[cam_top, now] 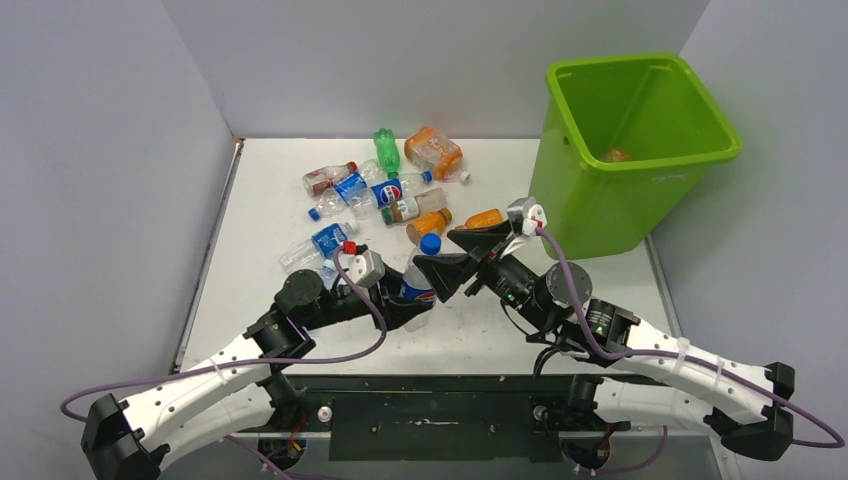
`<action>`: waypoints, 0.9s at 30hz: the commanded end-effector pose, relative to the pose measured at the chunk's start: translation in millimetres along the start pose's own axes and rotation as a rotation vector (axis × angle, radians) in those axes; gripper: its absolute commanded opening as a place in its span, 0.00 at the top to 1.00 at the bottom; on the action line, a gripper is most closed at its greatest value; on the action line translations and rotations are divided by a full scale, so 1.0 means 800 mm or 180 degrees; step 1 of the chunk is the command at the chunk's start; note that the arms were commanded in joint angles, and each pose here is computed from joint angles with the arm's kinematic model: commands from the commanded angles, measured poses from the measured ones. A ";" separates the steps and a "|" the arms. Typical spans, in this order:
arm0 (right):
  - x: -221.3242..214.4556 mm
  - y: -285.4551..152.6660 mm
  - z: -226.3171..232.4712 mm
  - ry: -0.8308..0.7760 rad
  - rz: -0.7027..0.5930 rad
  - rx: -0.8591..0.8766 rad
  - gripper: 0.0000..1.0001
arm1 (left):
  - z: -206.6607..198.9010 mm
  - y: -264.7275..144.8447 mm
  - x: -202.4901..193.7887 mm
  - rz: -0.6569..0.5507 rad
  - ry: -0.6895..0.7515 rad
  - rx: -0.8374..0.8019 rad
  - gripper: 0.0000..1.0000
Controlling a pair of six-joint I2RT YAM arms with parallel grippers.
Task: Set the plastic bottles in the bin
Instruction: Pick up the plastic bottle at the center of the board.
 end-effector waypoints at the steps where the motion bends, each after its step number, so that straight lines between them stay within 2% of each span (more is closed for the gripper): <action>1: 0.033 0.013 0.015 -0.0002 -0.0246 0.0117 0.10 | -0.011 -0.003 0.018 -0.0206 0.0201 -0.0130 0.72; 8: 0.023 0.021 0.016 -0.0064 -0.0116 0.0138 0.41 | -0.015 -0.008 0.017 -0.0212 0.0332 -0.0128 0.73; 11: 0.022 0.023 0.019 -0.0091 -0.0073 0.0185 0.61 | -0.015 -0.008 0.016 -0.0208 0.0363 -0.0126 0.73; 12: 0.022 0.024 0.020 -0.0102 -0.0049 0.0209 0.72 | -0.014 -0.008 0.015 -0.0209 0.0372 -0.0115 0.72; 13: 0.023 0.025 0.021 -0.0117 -0.0020 0.0215 0.84 | -0.014 -0.009 0.015 -0.0214 0.0383 -0.0101 0.68; 14: 0.026 0.025 0.022 -0.0123 -0.0007 0.0205 0.93 | -0.013 -0.009 0.016 -0.0227 0.0406 -0.0079 0.55; 16: 0.031 0.024 0.022 -0.0171 0.0029 0.0171 0.95 | -0.012 -0.012 0.017 -0.0290 0.0497 -0.0041 0.25; 18: 0.050 0.020 0.022 -0.0257 -0.0013 0.0114 0.95 | -0.011 -0.016 0.016 -0.0387 0.0551 0.0044 0.01; 23: 0.144 0.005 0.017 -0.0622 -0.0297 -0.0302 0.95 | -0.001 -0.029 0.028 -0.0667 0.0698 0.0416 0.04; 27: 0.243 -0.013 0.000 -0.0889 -0.0802 -0.1084 0.95 | 0.006 -0.034 0.033 -0.0779 0.0769 0.0601 0.04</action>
Point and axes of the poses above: each gripper's point midway between its finger pads, its own y axis out along the fingers, its own z axis along the line the jaws close on, x = y × z, the point moved 7 cm from there along -y, back along the fingers, and after that the axes turned 5 degrees about -y, right-handed, at the moved point
